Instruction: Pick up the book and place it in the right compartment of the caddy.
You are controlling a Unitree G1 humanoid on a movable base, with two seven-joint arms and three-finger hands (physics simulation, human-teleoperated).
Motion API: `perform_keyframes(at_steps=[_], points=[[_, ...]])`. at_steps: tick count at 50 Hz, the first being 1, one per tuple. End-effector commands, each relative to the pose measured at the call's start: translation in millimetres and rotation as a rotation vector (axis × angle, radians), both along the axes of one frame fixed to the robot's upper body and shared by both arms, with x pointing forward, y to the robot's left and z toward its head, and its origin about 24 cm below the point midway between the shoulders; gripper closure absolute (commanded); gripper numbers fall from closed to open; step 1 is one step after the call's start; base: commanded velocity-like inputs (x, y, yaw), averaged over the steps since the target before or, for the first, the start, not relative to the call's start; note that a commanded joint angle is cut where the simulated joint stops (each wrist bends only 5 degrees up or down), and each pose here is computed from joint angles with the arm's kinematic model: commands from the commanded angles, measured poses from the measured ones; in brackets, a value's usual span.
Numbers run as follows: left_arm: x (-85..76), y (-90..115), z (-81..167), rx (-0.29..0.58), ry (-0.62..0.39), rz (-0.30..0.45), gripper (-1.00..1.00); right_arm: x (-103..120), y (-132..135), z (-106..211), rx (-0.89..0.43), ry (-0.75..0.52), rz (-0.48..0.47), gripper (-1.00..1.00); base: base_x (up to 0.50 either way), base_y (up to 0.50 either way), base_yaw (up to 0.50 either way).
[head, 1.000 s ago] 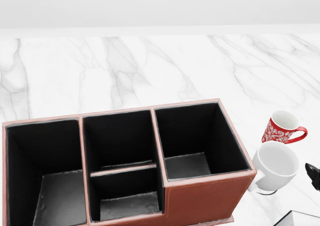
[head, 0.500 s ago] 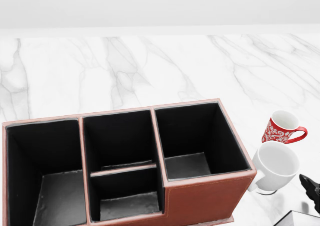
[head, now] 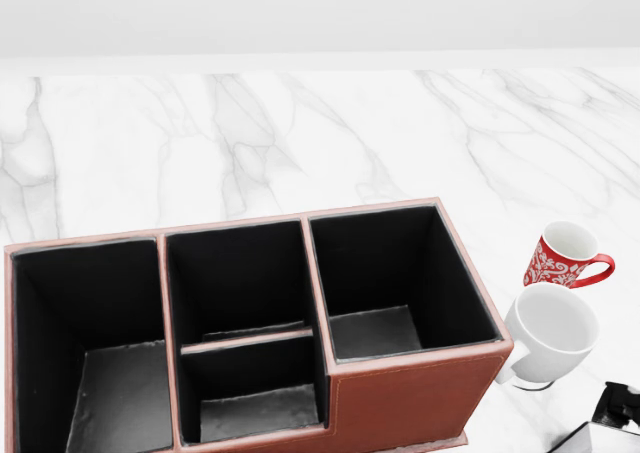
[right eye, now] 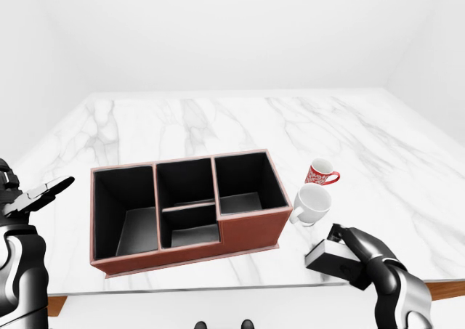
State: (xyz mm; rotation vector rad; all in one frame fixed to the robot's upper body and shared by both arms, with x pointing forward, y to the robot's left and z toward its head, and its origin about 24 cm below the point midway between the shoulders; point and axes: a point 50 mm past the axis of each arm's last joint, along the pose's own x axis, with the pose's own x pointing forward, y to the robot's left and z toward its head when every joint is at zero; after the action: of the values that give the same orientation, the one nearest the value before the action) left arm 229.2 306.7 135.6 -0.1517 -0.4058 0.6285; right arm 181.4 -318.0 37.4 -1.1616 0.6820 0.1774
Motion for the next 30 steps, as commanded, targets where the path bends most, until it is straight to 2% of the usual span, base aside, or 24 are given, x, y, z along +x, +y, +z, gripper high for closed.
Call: perform_keyframes(at_steps=[1,7,13,15,17,18,20,25,30], points=[[0.5,0,0,0.0,0.0,0.0,-1.0,-9,1,-15,-0.002,0.073,-0.013,1.0,0.0,0.0,0.0],[0.0,0,1,0.0,0.0,0.0,-1.0,-7,0,-11,-0.01,0.059,-0.013,1.0,0.0,0.0,0.0],[1.4,0,-1,0.0,0.0,-0.003,-1.0,7,-4,21,-0.041,-0.082,-0.002,1.0,0.0,0.0,0.0],[2.9,0,-3,-0.001,0.001,-0.003,-1.0,16,1,54,-0.021,-0.252,0.032,1.0,0.0,0.0,0.0],[4.2,-1,-5,0.0,0.004,-0.005,-1.0,23,4,80,-0.04,-0.365,0.063,1.0,0.0,0.0,0.0],[4.9,-1,-6,0.001,0.004,-0.007,-1.0,28,9,106,-0.05,-0.475,0.09,1.0,0.0,0.0,0.0],[4.6,-1,-6,0.0,0.004,-0.006,-1.0,31,9,129,-0.043,-0.565,0.08,1.0,0.0,0.0,0.0],[4.5,0,-7,0.0,0.004,-0.004,-1.0,29,8,173,-0.087,-0.705,0.071,1.0,0.0,0.0,0.0],[4.2,0,-6,0.0,0.004,-0.003,-1.0,15,9,208,-0.161,-0.829,0.104,1.0,0.0,0.0,0.0]])
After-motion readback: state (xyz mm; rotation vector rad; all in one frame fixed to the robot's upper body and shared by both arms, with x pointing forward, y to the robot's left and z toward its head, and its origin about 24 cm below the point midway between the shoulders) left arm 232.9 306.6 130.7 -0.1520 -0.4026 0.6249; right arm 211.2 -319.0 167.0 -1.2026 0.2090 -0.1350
